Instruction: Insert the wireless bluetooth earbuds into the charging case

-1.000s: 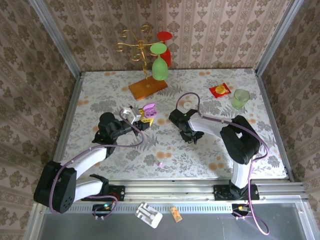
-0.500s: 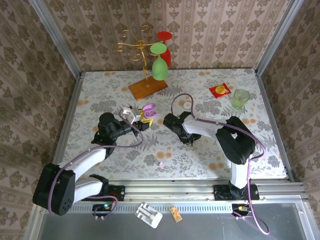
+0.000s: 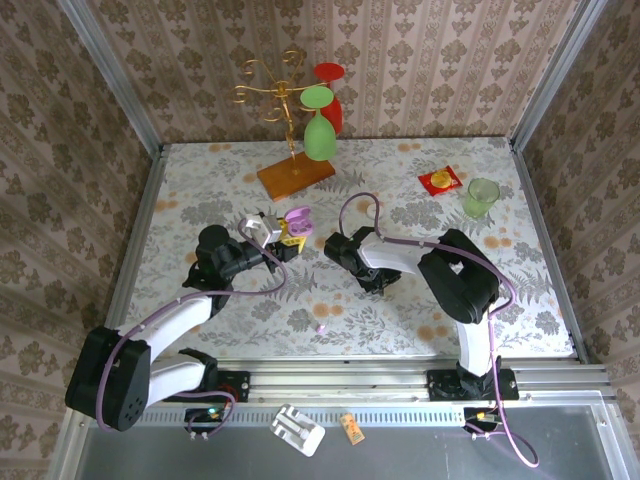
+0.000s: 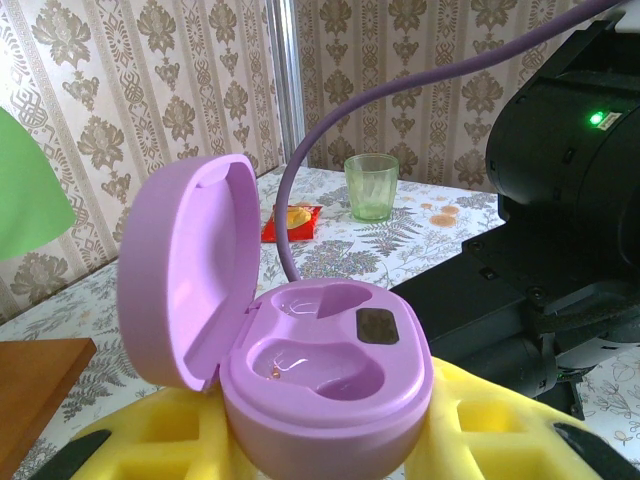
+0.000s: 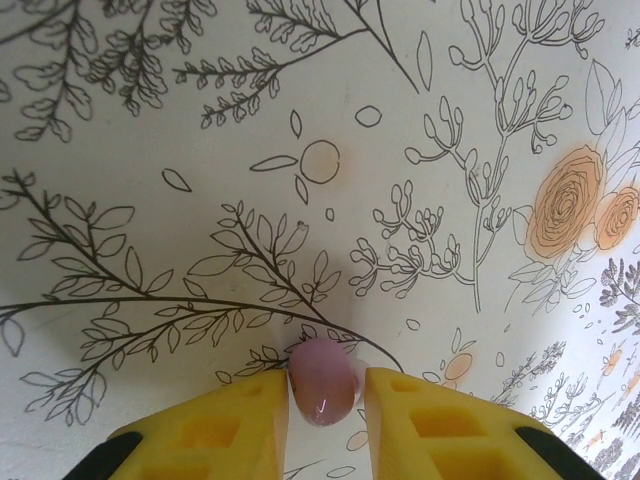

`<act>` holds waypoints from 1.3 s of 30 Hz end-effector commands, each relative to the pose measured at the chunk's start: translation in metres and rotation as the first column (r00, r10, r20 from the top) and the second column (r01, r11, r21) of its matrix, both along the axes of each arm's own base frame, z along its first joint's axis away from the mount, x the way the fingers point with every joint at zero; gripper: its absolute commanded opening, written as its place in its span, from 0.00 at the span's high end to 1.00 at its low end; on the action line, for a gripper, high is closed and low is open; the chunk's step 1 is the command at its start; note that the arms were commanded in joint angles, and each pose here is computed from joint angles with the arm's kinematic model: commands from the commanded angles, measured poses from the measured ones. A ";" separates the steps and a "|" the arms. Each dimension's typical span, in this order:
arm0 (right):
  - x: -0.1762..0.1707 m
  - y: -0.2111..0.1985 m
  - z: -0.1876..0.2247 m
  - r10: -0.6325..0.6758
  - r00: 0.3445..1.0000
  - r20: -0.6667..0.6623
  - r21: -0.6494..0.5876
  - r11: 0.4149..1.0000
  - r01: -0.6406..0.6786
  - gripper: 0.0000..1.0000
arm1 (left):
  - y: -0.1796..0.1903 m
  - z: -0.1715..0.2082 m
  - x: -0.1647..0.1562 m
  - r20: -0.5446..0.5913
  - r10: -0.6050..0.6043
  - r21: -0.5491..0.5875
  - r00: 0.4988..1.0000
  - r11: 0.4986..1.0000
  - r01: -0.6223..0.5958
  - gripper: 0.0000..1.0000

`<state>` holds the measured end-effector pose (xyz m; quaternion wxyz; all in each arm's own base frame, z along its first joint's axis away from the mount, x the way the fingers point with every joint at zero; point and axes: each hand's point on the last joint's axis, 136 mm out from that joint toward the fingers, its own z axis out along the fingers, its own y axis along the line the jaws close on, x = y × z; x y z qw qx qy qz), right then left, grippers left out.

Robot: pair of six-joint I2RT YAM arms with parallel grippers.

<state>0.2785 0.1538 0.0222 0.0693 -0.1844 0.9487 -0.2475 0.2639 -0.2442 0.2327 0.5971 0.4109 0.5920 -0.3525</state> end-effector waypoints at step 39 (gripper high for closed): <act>-0.013 0.071 0.101 -0.138 0.964 -0.228 0.903 0.340 0.262 0.81 | -0.004 0.004 0.001 -0.006 -0.028 -0.012 1.000 1.000 0.028 0.75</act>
